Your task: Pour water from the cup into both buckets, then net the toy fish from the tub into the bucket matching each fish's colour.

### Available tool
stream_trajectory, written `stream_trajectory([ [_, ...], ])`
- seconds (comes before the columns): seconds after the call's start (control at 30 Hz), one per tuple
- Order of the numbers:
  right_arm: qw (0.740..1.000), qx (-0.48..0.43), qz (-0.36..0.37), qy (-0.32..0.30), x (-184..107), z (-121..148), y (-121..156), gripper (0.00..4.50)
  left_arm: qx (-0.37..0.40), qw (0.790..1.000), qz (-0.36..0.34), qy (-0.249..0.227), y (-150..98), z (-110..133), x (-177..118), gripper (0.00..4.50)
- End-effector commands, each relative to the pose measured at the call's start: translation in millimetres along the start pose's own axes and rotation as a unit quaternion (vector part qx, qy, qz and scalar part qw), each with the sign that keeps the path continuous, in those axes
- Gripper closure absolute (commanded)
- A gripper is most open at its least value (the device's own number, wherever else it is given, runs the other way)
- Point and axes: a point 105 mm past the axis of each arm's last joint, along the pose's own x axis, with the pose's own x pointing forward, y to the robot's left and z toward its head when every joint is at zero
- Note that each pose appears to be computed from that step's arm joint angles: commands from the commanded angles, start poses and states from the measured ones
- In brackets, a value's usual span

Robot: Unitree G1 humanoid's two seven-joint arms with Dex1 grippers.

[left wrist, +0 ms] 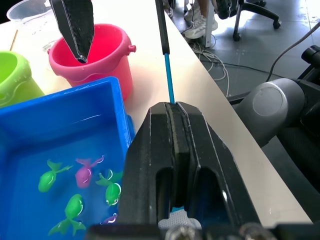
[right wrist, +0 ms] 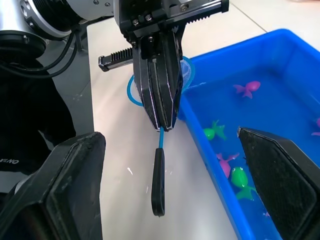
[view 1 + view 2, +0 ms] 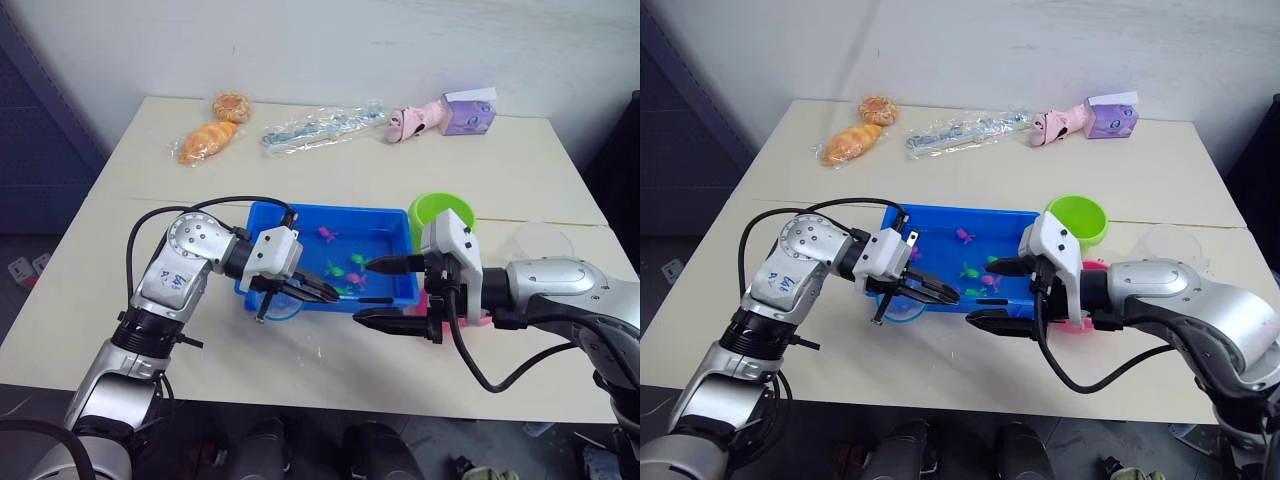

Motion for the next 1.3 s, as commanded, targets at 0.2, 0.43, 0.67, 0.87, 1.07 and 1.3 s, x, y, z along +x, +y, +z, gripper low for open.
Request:
stream_trajectory([
  [0.2, 1.000, -0.016, 0.001, 0.000, -1, 1, 6, 2.26, 0.016, 1.000, -0.001, -0.001, 1, 6, 4, 4.50],
  [0.43, 1.000, -0.018, 0.002, 0.001, -1, 0, 6, 4.45, 0.013, 1.000, -0.001, -0.005, 0, 7, 4, 4.50],
  [0.67, 0.999, -0.040, 0.003, -0.020, -2, 5, 8, 4.49, -0.010, 0.999, 0.008, -0.031, 1, 16, -5, 4.16],
  [0.87, 0.993, -0.109, -0.039, -0.036, -21, 17, -1, 4.50, -0.017, 0.980, 0.171, -0.102, 38, 35, -71, 1.90],
  [1.07, 0.981, -0.160, -0.109, -0.001, -53, 15, -19, 4.50, -0.074, 0.958, 0.273, -0.055, 40, 8, -136, 0.04],
  [1.3, 0.940, -0.263, -0.186, 0.116, -84, -6, -60, 4.50, -0.107, 0.963, 0.241, -0.051, 9, -19, -128, 0.04],
])
